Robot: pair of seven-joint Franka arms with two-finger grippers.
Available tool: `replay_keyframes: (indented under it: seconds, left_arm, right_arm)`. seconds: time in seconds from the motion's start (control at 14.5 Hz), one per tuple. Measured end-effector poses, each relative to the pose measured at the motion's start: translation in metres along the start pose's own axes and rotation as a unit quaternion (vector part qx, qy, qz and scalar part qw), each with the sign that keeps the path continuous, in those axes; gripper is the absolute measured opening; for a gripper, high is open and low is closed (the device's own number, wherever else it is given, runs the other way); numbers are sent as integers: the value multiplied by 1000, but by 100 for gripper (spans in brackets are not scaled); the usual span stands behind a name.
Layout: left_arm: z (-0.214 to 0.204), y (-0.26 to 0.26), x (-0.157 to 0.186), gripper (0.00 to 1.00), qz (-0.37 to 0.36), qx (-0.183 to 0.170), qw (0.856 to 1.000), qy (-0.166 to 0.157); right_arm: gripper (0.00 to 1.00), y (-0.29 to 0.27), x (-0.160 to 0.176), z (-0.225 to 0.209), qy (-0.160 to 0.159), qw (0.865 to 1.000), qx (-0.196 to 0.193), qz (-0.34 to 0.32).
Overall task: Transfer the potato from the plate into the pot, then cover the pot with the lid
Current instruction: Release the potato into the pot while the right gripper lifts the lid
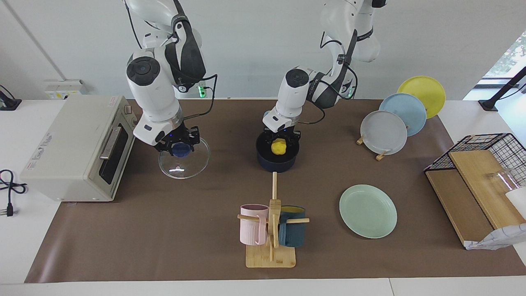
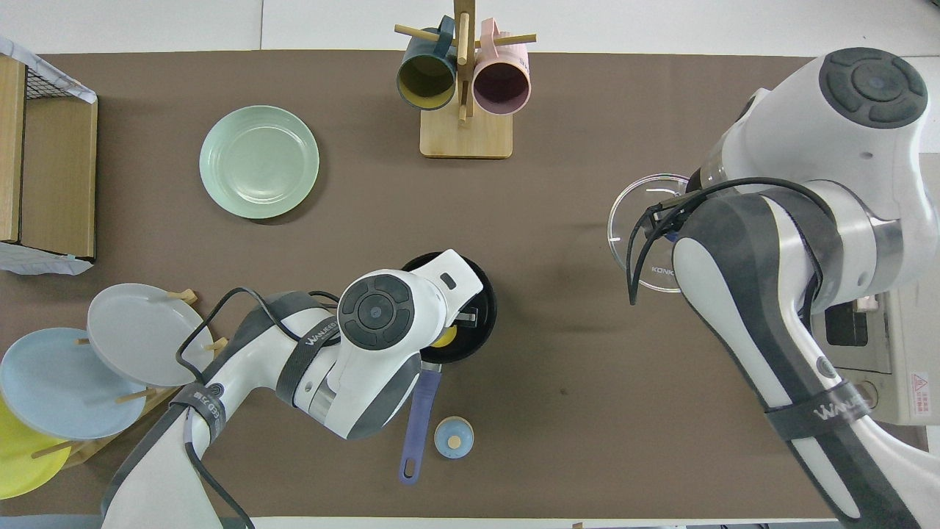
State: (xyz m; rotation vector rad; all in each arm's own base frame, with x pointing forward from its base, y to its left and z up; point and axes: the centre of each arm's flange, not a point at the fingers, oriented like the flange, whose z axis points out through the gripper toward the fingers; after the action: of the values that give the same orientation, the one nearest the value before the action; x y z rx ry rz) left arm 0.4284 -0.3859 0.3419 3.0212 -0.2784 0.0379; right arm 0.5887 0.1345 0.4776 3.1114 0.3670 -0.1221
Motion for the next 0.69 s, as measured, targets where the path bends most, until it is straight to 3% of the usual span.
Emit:
replay_keyframes:
  seconds: [0.48,0.55,0.69]
  left_arm:
    - [6,-2,-4,66,0,3,1000,-4]
    - [6,-2,-5,72,1,3,1000,-5]
    - [6,-2,-5,93,0,3,1000,-5]
  right_arm:
    - [66,-10,0,3,-2,1000,0,1]
    - [66,-15,0,2,-2,1000,0,2]
    - [66,-24,0,2,-1,1000,-1,3]
